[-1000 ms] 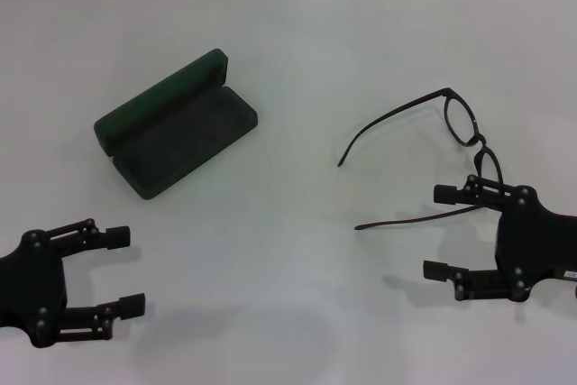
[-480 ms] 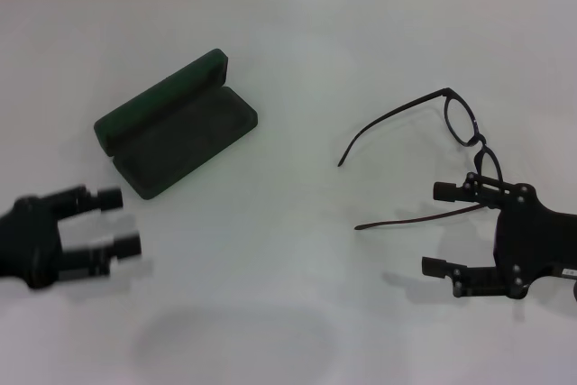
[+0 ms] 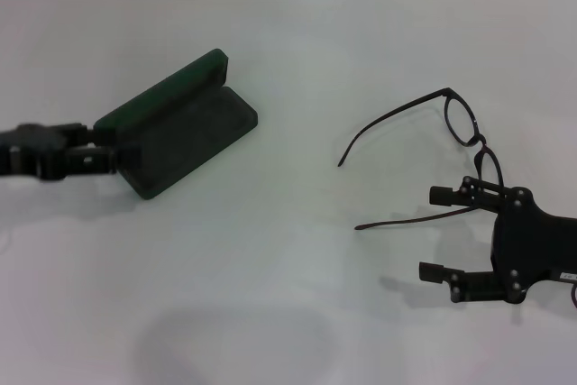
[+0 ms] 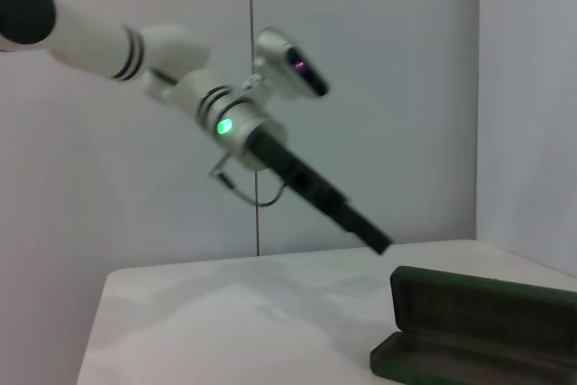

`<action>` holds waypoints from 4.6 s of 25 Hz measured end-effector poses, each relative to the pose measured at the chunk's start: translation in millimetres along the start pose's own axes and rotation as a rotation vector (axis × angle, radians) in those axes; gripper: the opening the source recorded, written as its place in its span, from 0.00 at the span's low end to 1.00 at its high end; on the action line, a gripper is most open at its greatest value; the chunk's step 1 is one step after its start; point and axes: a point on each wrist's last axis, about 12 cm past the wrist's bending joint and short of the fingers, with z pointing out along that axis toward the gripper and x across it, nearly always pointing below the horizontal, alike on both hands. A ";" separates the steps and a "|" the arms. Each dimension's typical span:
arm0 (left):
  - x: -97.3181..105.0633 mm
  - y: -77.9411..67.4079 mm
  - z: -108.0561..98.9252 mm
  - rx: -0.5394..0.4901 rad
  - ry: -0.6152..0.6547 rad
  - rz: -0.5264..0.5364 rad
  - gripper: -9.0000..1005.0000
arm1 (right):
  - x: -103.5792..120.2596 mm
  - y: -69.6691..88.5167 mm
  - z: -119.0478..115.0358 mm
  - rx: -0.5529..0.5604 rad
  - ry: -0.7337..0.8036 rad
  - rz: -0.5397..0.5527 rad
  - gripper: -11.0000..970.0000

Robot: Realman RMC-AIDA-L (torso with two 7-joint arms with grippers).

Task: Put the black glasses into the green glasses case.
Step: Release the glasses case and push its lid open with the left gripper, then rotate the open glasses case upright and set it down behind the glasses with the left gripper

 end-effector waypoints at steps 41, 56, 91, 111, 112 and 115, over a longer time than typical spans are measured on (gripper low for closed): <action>-135.2 -24.6 143.5 -0.437 0.666 0.436 0.75 | 0.9 3.3 14.8 -0.042 0.005 0.016 0.90; -135.3 -26.7 144.8 -0.436 0.684 0.461 0.31 | 2.7 4.6 13.4 -0.036 0.009 0.021 0.90; -128.2 -92.9 182.3 -0.117 0.746 0.955 0.21 | 4.5 9.0 13.6 -0.050 0.009 0.024 0.90; -117.8 -99.3 194.3 -0.104 0.766 1.013 0.21 | 6.3 10.7 13.0 -0.048 0.013 0.029 0.90; -116.7 -100.0 194.9 -0.102 0.772 1.018 0.21 | 6.4 10.8 13.0 -0.047 0.013 0.029 0.90; -116.9 -101.1 195.3 -0.100 0.769 1.020 0.24 | 6.5 11.0 13.0 -0.047 0.013 0.030 0.90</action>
